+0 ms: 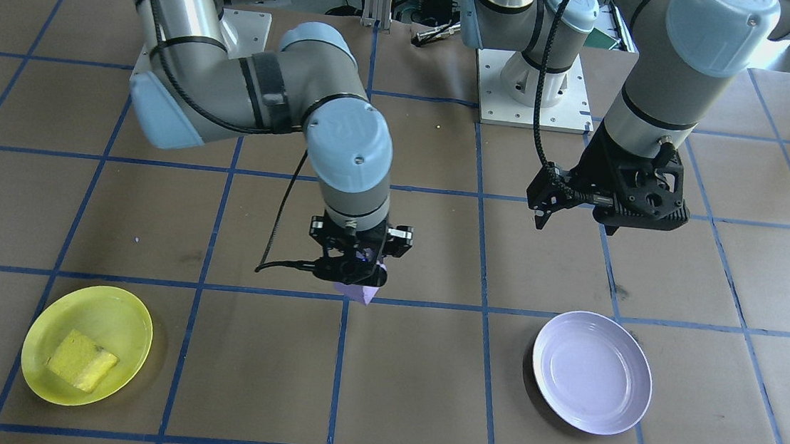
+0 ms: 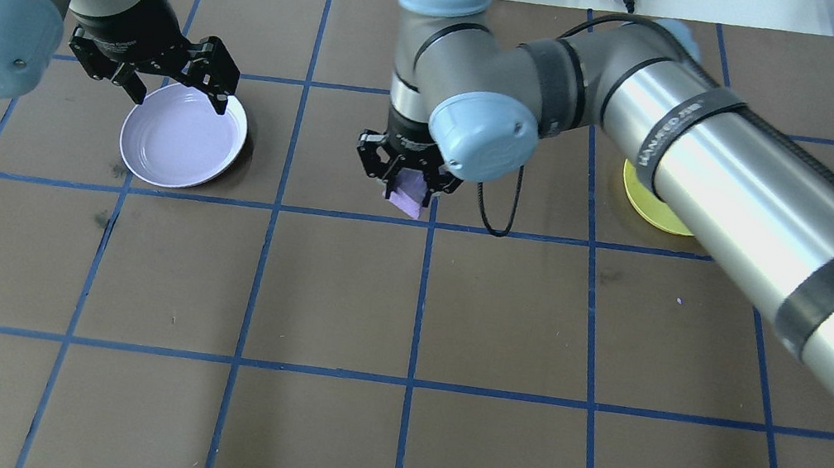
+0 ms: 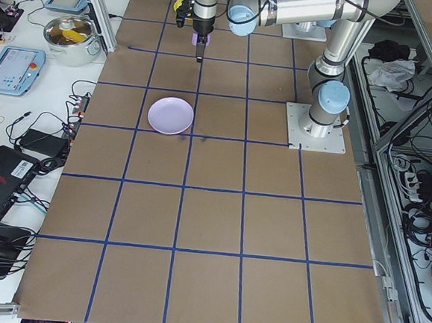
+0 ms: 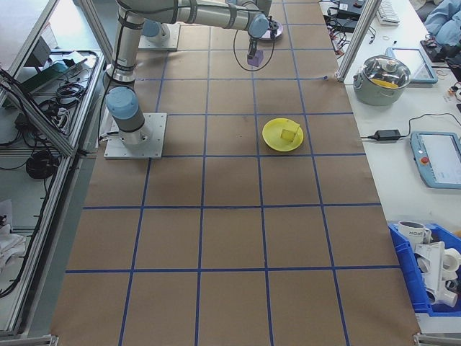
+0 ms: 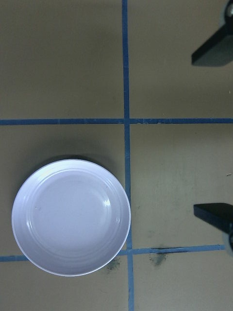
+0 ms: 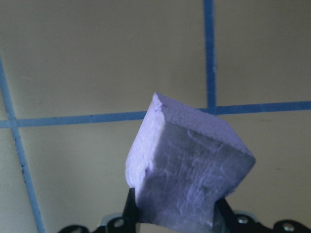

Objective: Sort blocks by color into plates

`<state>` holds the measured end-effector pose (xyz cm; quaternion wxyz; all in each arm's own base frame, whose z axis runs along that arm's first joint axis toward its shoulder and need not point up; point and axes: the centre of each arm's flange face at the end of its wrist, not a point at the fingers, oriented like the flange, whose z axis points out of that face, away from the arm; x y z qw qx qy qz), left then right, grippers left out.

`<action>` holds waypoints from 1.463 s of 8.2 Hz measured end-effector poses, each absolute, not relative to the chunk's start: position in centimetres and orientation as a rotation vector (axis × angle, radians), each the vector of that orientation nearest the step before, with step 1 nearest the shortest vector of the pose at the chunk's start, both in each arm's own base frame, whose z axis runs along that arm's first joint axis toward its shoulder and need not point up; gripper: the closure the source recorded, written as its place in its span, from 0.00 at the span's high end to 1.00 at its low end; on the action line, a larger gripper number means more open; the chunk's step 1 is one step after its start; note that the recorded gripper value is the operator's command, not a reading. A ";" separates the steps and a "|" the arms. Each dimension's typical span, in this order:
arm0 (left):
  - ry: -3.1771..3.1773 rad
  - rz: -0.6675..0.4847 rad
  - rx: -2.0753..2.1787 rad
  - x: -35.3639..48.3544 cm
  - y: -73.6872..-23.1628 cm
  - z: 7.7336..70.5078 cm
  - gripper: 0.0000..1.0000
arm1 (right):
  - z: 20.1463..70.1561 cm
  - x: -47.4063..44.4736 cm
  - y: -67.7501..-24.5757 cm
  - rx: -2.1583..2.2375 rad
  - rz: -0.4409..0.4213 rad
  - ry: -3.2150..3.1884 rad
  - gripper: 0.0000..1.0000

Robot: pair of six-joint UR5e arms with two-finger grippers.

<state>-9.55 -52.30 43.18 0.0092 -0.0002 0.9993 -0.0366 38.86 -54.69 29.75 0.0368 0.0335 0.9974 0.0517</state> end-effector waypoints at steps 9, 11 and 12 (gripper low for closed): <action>3.117 -0.098 -0.013 -9.4 -52.8 42.4 1.00 | 27.1 44.5 -52.3 -0.065 0.181 3.059 1.00; 3.117 -0.101 -0.013 -9.4 -52.9 42.4 1.00 | 32.7 36.7 -55.7 -0.174 0.135 3.018 1.00; 3.121 -0.086 -0.009 -9.6 -53.1 41.9 1.00 | 35.5 32.0 -56.9 -0.290 0.116 3.001 1.00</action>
